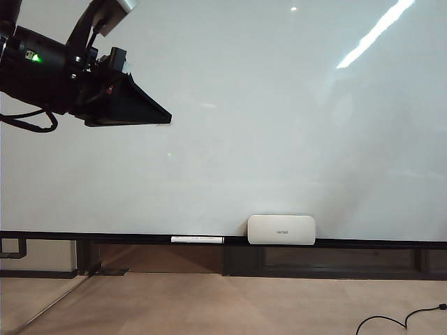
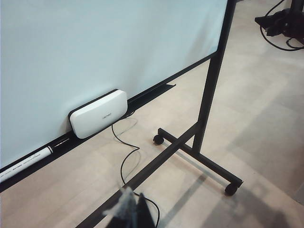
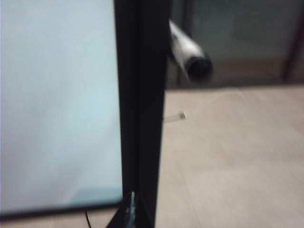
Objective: Reach to the right to find the marker pen, pick it up, and write the number 13 on the whiteboard.
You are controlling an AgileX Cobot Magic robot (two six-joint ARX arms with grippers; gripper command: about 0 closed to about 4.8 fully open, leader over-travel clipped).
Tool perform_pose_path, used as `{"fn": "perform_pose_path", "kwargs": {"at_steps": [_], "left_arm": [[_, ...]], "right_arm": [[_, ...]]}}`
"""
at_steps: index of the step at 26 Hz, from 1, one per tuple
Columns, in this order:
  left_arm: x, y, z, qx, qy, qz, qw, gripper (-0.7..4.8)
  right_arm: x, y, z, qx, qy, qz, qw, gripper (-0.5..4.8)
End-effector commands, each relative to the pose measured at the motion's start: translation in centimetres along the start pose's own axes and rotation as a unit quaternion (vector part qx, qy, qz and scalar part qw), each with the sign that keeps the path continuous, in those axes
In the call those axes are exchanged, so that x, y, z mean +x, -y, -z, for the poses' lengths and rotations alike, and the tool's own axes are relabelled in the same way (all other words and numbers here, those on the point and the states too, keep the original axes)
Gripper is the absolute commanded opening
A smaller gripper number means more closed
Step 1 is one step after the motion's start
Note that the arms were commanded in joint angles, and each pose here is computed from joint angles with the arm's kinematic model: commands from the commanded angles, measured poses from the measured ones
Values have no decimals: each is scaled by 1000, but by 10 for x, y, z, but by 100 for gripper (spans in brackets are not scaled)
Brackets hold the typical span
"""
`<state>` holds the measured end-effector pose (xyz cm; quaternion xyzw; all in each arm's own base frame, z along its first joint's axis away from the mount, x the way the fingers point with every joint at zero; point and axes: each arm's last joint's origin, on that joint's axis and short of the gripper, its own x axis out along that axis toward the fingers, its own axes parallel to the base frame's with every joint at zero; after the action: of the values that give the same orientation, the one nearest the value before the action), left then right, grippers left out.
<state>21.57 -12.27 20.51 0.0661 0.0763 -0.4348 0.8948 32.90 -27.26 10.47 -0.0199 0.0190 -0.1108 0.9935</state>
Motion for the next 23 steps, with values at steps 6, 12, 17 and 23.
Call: {"fn": "perform_pose_path", "kwargs": {"at_steps": [6,12,17,23], "left_arm": [[0,-1,-3,6,9,-15,1000,-6],[0,-1,-3,28,8,-22,999,-6],[0,-1,-3,29,7,-21,999,-6],[0,-1,-3,29,8,-21,999,-6]], "right_arm": [[15,7,-4,6,45,-37,998,1],[15,12,-9,1,57,-20,998,22],[15,16,-11,-5,63,1,998,70],[16,18,-11,-9,66,28,997,218]]}}
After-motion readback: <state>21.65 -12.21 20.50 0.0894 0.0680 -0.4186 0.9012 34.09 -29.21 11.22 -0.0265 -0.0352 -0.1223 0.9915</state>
